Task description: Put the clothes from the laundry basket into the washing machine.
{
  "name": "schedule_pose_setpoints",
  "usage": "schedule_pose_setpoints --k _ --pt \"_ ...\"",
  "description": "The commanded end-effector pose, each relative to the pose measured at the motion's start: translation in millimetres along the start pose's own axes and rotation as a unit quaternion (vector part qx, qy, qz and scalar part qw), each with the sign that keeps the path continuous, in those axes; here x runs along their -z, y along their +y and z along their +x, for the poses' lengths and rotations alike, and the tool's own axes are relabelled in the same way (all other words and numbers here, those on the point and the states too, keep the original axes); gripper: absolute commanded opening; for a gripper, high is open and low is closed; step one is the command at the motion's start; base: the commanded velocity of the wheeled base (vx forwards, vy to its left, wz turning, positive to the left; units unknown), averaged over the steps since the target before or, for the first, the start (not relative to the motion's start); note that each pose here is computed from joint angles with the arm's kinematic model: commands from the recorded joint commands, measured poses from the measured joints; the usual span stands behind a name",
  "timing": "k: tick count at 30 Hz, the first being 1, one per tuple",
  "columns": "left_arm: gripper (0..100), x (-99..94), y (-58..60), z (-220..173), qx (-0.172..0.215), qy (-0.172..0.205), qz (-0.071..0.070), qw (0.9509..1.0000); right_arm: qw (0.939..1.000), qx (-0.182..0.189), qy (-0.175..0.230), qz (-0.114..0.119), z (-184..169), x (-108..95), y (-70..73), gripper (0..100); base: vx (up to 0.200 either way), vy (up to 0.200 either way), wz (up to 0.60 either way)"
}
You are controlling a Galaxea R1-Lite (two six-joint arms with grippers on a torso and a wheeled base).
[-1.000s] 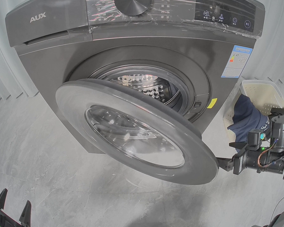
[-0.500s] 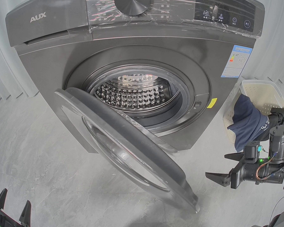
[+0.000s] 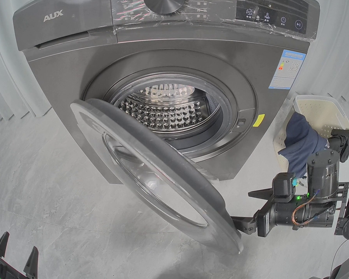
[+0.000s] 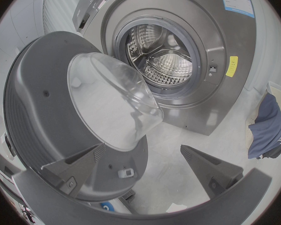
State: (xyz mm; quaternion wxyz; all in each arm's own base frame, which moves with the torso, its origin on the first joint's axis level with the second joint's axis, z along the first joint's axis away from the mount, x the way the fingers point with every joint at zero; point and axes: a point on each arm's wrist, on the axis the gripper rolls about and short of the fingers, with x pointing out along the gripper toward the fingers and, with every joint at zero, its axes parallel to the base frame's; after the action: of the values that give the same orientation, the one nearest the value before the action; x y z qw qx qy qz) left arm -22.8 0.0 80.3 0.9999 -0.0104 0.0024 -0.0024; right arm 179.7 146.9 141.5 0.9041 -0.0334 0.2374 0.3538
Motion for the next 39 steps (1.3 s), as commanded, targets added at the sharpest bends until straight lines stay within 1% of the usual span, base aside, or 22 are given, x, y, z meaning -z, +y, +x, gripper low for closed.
schedule_pose_setpoints --k 1,3,5,6,8,9,11,12,13,14,15,17,22,26,27,28,29,30,31,34,36,39 --pt "100 3.9 0.1 0.1 0.0 0.001 0.0 1.0 0.9998 -0.013 0.015 -0.004 -2.5 10.1 6.7 100 0.0 0.0 0.0" --pt "100 3.9 0.1 0.1 0.0 0.001 0.0 1.0 0.9999 -0.012 0.011 -0.003 -5.7 9.1 6.3 100 0.0 0.0 0.0" --pt "100 3.9 0.1 0.1 0.0 0.001 0.0 1.0 1.0 -0.002 -0.002 0.002 -6.1 2.8 1.9 100 0.0 0.0 0.0" --pt "100 3.9 0.1 0.1 0.0 0.001 0.0 1.0 0.9999 0.01 -0.009 0.007 -5.0 -1.6 -1.9 100 0.0 0.0 0.0" --pt "100 3.9 0.1 0.1 0.001 0.001 0.0 1.0 0.998 0.052 -0.027 0.023 -1.6 -13.6 -15.5 100 0.0 0.0 0.0" --pt "100 3.9 0.1 0.1 0.0 0.001 0.0 1.0 0.9965 0.071 -0.032 0.03 4.7 -19.7 -22.9 100 0.0 0.0 0.0" --pt "100 3.9 0.1 0.1 0.0 0.001 0.0 1.0 0.9949 0.086 -0.039 0.036 15.6 -29.0 -31.6 100 0.0 0.0 0.0" --pt "100 3.9 0.1 0.1 0.0 0.001 0.0 1.0 0.9945 0.09 -0.04 0.037 19.5 -31.5 -33.6 100 0.0 0.0 0.0" --pt "100 3.9 0.1 0.1 0.0 0.001 0.0 1.0 0.9934 0.099 -0.041 0.042 29.3 -36.5 -40.0 100 0.0 0.0 0.0" --pt "100 3.9 0.1 0.1 0.0 0.001 0.0 1.0 0.993 0.103 -0.039 0.044 33.8 -37.2 -43.1 100 0.0 0.0 0.0" --pt "100 3.9 0.1 0.1 0.0 0.001 0.0 1.0 0.9918 0.114 -0.034 0.048 45.2 -38.3 -50.4 100 0.0 0.0 0.0" --pt "100 3.9 0.1 0.1 0.0 0.001 0.0 1.0 0.9914 0.118 -0.028 0.05 58.2 -38.2 -53.2 100 0.0 0.0 0.0" --pt "100 3.9 0.1 0.1 0.0 0.001 0.0 1.0 0.992 0.115 -0.007 0.052 82.1 -33.6 -55.2 100 0.0 0.0 0.0" --pt "100 3.9 0.1 0.1 0.0 0.001 0.0 1.0 0.9941 0.099 0.001 0.044 85.9 -30.0 -43.8 100 0.0 0.0 0.0" --pt "100 3.9 0.1 0.1 0.0 0.001 0.0 1.0 0.9942 0.099 0.002 0.044 86.0 -30.0 -43.3 100 0.0 0.0 0.0" --pt "100 3.9 0.0 0.1 0.001 0.001 0.0 1.0 0.9949 0.092 0.005 0.04 85.5 -28.5 -38.2 100 0.0 0.0 0.0" --pt "100 3.9 0.1 0.1 0.0 0.001 0.0 1.0 0.9952 0.089 0.006 0.039 85.2 -27.5 -36.2 100 0.0 0.0 0.0" --pt "100 3.9 0.0 0.1 0.001 0.001 0.0 1.0 0.9963 0.079 0.01 0.033 84.0 -25.1 -28.1 100 0.0 0.0 0.0" --pt "100 3.9 0.0 0.1 0.001 0.001 0.0 1.0 0.9969 0.072 0.011 0.03 81.5 -23.9 -22.9 100 0.0 0.0 0.0" --pt "100 3.9 0.0 0.1 0.001 0.001 0.0 1.0 0.998 0.059 0.008 0.022 71.0 -23.3 -12.1 100 0.0 0.0 0.0" --pt "100 3.9 0.0 0.1 0.001 0.001 0.0 1.0 0.9982 0.056 0.004 0.021 68.8 -24.6 -9.9 100 0.0 0.0 0.0" --pt "100 3.9 0.1 0.1 0.001 0.001 0.001 1.0 0.9979 0.06 -0.001 0.023 70.1 -27.6 -12.6 100 0.0 0.0 0.0"
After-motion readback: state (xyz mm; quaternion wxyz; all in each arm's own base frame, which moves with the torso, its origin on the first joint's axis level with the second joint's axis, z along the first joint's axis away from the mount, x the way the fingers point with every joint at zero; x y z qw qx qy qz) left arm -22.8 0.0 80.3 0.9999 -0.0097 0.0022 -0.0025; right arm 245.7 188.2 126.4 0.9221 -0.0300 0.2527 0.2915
